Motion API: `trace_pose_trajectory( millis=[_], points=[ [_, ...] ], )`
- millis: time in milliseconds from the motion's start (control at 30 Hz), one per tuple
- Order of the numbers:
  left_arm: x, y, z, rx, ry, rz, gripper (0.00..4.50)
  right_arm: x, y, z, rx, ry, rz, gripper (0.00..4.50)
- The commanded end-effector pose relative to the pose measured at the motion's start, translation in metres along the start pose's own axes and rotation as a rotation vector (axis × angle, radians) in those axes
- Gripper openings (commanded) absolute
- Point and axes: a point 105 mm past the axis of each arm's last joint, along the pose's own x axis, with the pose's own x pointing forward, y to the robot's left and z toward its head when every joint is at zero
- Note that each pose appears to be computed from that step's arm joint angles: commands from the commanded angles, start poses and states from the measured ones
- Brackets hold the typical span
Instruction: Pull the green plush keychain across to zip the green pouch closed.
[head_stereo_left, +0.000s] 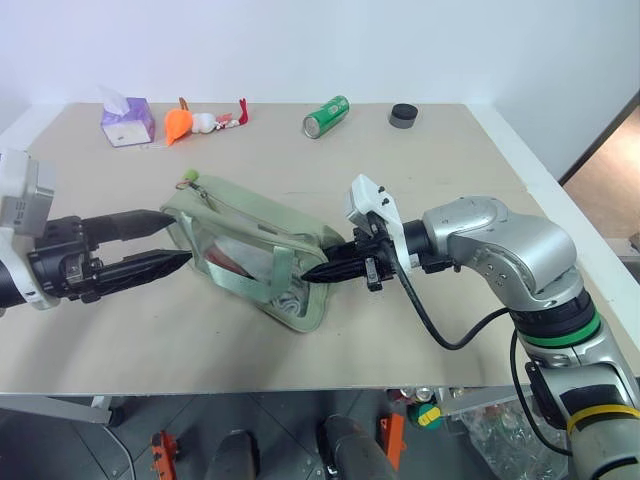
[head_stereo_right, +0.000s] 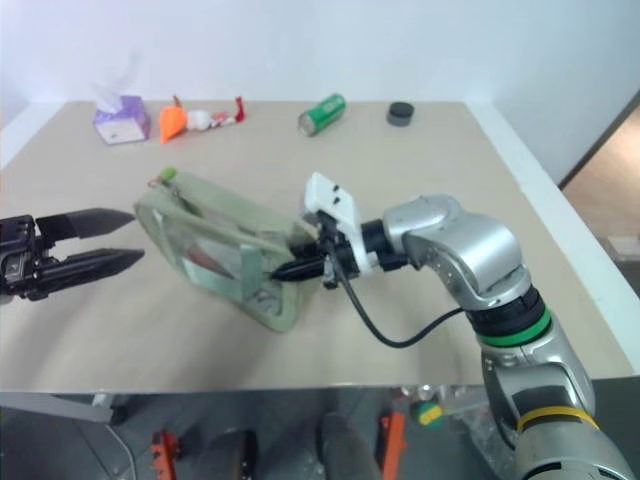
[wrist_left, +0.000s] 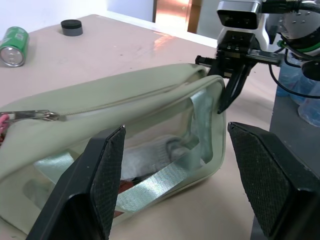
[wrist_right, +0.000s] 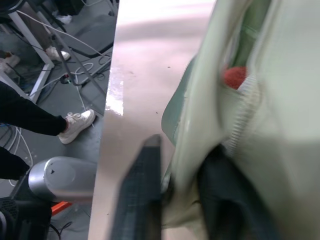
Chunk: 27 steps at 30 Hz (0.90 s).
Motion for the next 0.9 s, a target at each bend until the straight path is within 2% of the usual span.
trace_pose_trajectory(
  millis=[33, 300, 433, 600, 767, 900],
  points=[
    [-0.003, 0.001, 0.01, 0.042, -0.028, 0.014, 3.4, -0.006, -0.004, 0.012, -0.067, -0.033, -0.036, 0.03],
    [-0.002, 0.001, 0.01, 0.039, -0.026, 0.016, 3.4, -0.021, -0.011, 0.016, -0.201, -0.039, -0.062, 0.03],
    [-0.004, 0.002, 0.009, 0.032, -0.024, 0.022, 3.4, -0.052, -0.031, 0.008, -0.364, 0.047, -0.096, 0.03],
    [-0.006, 0.002, 0.008, 0.012, -0.039, 0.028, 3.4, -0.077, -0.056, 0.004, -0.407, 0.09, -0.1, 0.03],
    [-0.006, 0.002, 0.008, 0.005, -0.046, 0.035, 3.4, -0.073, -0.069, 0.001, -0.429, 0.11, -0.101, 0.03],
    [-0.008, 0.001, 0.006, 0.0, -0.044, 0.048, 3.4, -0.063, -0.061, 0.001, -0.416, 0.074, -0.047, 0.03]
  ],
)
